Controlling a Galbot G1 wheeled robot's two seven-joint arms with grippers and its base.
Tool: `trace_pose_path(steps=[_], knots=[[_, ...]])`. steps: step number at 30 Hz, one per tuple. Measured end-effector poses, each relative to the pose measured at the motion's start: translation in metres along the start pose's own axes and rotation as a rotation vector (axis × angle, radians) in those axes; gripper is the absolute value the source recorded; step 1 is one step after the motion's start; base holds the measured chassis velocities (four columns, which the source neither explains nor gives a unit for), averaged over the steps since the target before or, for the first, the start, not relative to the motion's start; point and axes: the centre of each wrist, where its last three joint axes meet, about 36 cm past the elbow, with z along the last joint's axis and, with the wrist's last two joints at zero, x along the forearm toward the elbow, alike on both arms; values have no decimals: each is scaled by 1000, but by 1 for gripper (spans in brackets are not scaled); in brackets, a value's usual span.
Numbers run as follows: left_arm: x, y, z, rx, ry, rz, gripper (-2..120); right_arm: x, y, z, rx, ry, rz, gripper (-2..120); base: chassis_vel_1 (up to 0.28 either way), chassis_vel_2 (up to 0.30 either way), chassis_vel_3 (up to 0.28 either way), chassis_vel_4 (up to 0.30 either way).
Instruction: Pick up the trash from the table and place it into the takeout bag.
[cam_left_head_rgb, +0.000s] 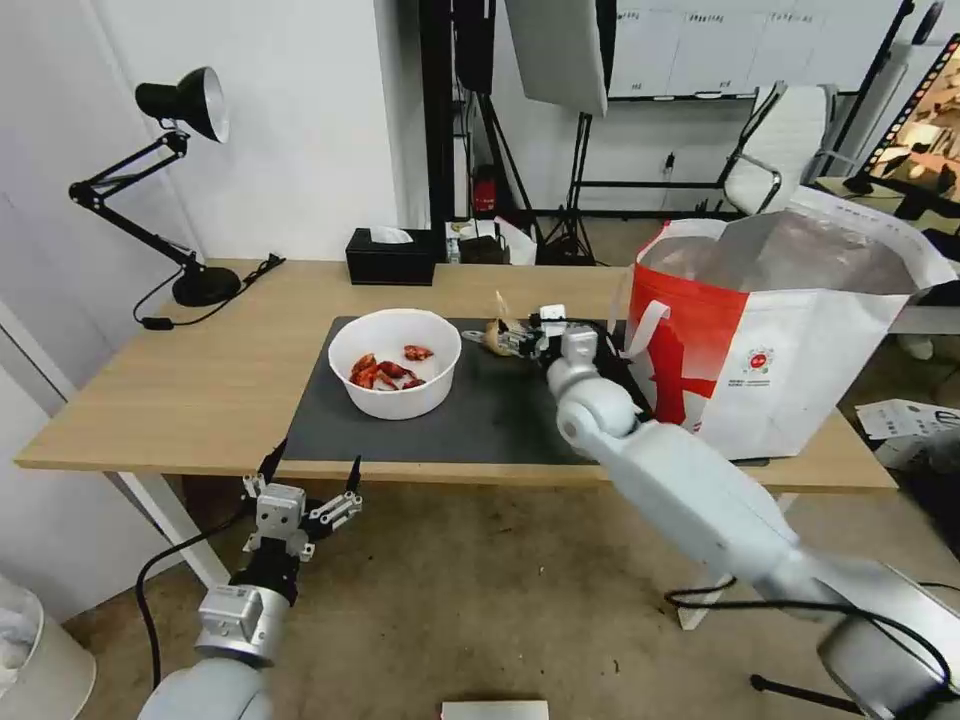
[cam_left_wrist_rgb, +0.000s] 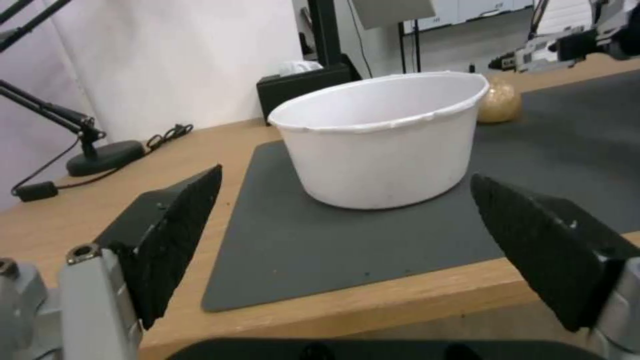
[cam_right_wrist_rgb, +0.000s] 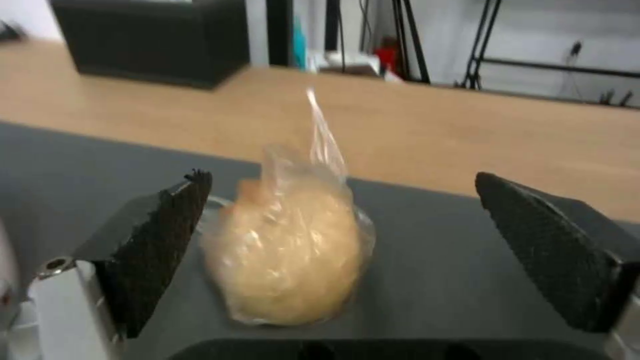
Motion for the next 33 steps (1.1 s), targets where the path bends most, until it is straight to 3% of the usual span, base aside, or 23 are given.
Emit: trace_pose_path(steps=[7, 21, 24, 33], knots=[[2, 4, 0, -7, 0, -10, 100, -23, 9, -4, 10, 48, 17, 100, 0, 0, 0, 0], [0, 6, 3, -7, -3, -15, 100, -29, 27, -5, 69, 145, 30, 99, 0, 0, 0, 0], [-1, 5, 4, -6, -4, -14, 100, -30, 27, -7, 75, 153, 34, 93, 0, 0, 0, 0], [-3, 5, 5, -8, -3, -12, 100, -25, 27, -7, 65, 212, 59, 60, 0, 0, 0, 0]])
